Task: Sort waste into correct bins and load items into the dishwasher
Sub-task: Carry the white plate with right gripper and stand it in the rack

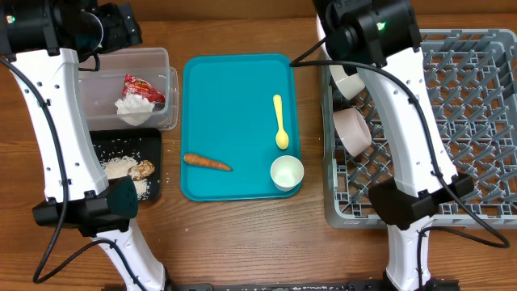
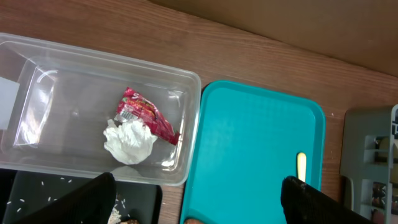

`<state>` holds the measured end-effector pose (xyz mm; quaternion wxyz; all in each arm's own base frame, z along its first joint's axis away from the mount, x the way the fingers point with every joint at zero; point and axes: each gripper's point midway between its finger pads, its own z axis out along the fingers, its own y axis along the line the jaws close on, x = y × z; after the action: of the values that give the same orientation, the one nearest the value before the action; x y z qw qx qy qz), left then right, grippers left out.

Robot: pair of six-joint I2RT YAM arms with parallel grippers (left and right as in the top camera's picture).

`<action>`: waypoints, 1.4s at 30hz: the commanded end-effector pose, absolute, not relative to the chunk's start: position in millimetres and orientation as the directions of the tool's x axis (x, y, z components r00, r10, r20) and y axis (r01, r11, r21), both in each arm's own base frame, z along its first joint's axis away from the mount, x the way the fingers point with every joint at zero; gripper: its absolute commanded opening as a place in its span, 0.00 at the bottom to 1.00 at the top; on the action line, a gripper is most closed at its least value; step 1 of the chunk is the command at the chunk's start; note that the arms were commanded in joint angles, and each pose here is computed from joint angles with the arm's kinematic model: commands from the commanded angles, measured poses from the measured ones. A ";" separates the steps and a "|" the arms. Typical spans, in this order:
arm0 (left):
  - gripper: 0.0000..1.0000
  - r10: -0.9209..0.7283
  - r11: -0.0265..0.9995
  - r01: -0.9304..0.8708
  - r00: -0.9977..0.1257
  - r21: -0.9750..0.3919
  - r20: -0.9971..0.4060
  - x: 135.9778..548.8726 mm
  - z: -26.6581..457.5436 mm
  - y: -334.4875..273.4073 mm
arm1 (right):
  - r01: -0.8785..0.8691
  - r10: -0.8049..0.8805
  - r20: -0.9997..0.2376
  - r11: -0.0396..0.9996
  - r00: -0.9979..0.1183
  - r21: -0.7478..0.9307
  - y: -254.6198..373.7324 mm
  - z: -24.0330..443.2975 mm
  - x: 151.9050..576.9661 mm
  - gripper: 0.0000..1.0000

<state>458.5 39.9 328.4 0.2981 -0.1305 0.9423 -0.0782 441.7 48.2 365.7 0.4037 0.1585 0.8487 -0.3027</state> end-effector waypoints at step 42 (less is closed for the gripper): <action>0.89 -0.309 0.951 -0.244 -0.756 -0.190 -0.577 466.1 332.7 48.9 | 0.423 0.027 -0.514 0.606 -0.858 -0.674 -80.0 205.7 488.2 0.17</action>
<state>463.8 50.4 331.9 0.3134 -0.1419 0.9375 -0.0526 490.9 -76.6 209.3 0.2436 0.1359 0.8674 -0.4120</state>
